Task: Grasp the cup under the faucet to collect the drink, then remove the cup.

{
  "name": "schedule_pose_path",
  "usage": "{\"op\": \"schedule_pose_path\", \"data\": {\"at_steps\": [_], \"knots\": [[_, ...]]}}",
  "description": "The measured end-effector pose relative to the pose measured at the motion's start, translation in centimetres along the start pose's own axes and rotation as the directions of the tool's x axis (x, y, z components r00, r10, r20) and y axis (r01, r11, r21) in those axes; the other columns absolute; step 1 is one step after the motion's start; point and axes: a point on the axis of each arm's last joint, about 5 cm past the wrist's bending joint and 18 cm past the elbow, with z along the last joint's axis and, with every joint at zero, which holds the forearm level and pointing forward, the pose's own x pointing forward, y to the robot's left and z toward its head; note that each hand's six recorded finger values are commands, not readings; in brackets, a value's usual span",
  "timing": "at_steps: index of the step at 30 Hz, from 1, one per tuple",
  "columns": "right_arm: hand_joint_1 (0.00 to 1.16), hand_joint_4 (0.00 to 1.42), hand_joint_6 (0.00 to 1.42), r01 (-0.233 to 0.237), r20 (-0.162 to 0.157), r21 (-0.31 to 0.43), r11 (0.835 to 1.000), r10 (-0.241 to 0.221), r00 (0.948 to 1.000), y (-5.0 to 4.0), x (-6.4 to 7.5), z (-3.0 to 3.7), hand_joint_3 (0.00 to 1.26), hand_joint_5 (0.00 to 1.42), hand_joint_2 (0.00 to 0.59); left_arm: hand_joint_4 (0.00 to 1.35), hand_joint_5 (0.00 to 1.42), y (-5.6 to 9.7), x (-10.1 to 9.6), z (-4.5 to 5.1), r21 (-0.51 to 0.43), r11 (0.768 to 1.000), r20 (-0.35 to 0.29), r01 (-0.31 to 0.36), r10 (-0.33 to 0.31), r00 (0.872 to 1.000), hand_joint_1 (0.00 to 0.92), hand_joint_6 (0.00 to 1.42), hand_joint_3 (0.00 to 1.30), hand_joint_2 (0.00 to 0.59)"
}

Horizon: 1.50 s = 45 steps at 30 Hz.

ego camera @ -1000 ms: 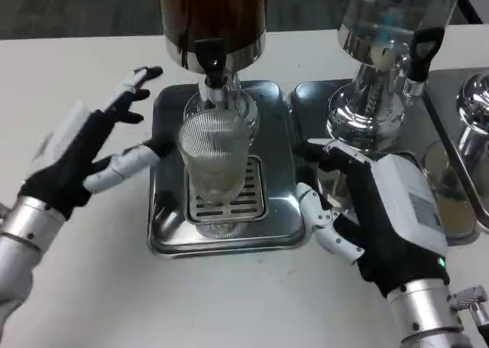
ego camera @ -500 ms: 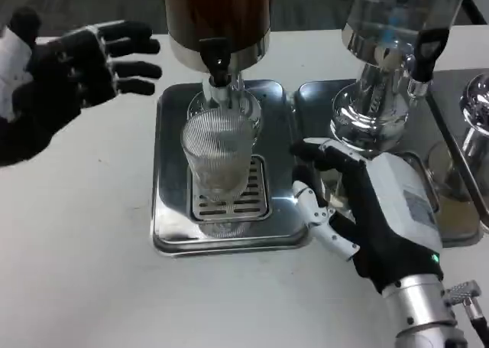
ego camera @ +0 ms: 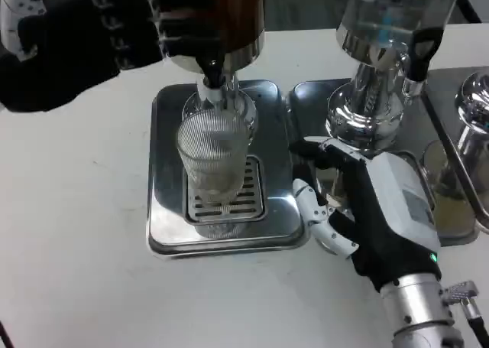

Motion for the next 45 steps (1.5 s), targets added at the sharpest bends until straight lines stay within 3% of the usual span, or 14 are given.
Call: {"op": "schedule_pose_path", "data": {"at_steps": [9,13,27,35,45], "knots": [[0.26,0.35,0.25,-0.003,-0.005,0.011,1.0,0.004,1.0,0.24,-0.2,0.09,0.38,0.36,0.452,0.13,0.19,0.0,1.2,-0.25,-0.011,1.0,0.028,0.007,-0.006,1.0,0.0,0.16,0.27,0.076],[0.26,0.35,0.25,-0.004,-0.007,0.015,1.0,0.004,1.0,0.27,-0.2,0.11,0.38,0.36,0.452,0.14,0.19,0.1,2.0,0.17,-0.001,1.0,0.033,-0.012,0.012,0.999,0.0,0.14,0.27,0.075],[0.26,0.36,0.25,-0.003,-0.019,0.027,1.0,0.003,0.9998,0.43,-0.4,0.15,0.38,0.36,0.452,0.14,0.19,-0.1,3.4,-1.97,-0.044,0.997,-0.053,-0.06,0.058,0.997,0.0,0.14,0.27,0.072],[0.26,0.36,0.25,0.0,-0.024,0.029,1.0,0.001,0.9997,0.39,-0.5,0.14,0.38,0.36,0.452,0.15,0.19,-0.3,4.0,-2.36,0.002,0.999,-0.126,-0.033,0.033,0.991,0.0,0.13,0.28,0.07],[0.26,0.36,0.25,0.0,-0.034,0.037,0.999,0.001,0.9994,0.29,-0.6,0.07,0.38,0.36,0.452,0.19,0.22,-0.5,4.2,-1.8,0.144,0.989,-0.154,0.02,0.002,0.988,0.0,0.12,0.32,0.07]]}}
